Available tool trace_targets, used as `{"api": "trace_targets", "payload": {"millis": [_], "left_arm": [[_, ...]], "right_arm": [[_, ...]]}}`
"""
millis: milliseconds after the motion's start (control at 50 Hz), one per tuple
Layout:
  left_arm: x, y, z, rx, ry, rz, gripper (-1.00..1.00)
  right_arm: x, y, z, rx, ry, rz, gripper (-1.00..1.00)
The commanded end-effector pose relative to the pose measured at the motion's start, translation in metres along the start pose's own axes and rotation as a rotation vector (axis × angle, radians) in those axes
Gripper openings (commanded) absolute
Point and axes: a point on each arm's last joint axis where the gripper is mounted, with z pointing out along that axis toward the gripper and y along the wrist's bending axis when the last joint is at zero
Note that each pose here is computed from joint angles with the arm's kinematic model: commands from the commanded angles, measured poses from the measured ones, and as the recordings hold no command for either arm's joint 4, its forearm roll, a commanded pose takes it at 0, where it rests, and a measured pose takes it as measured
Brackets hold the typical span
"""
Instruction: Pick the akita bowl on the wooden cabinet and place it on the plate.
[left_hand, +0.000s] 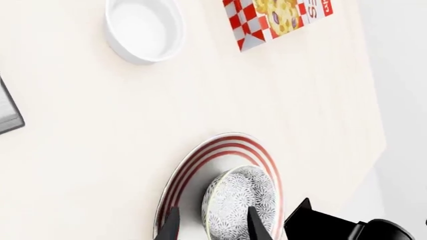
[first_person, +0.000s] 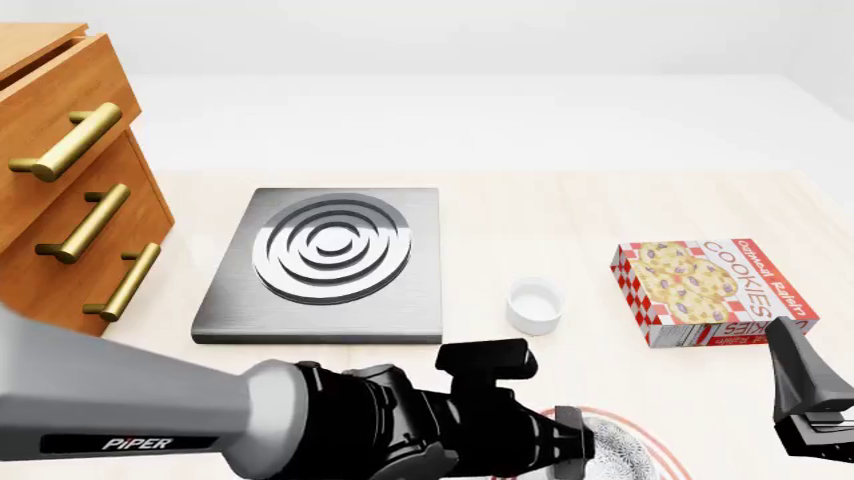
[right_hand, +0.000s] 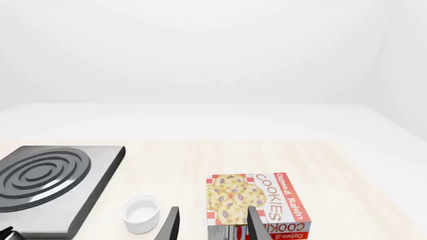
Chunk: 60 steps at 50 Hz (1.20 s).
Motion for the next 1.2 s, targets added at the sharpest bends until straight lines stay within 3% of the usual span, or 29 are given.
{"api": "trace_targets", "payload": {"millis": [20,260,520,740,1200], "left_arm": [[0.000,-0.003,-0.006,0.007,-0.001,0.010,1.00],[-0.030,-0.002,-0.040,0.020,-0.081,0.068,1.00],[-0.042,0.000,-0.073,0.048,-0.146,0.082,1.00],[-0.046,0.011,-0.094,0.056,-0.196,0.051,1.00],[-0.061,0.059,-0.132,0.001,-0.329,-0.086,1.00]], "right_arm": [[0.000,0.000,0.000,0.000,0.000,0.000,1.00],[0.000,0.000,0.000,0.000,0.000,0.000,1.00],[0.000,0.000,0.000,0.000,0.000,0.000,1.00],[0.000,0.000,0.000,0.000,0.000,0.000,1.00],[0.000,0.000,0.000,0.000,0.000,0.000,1.00]]}}
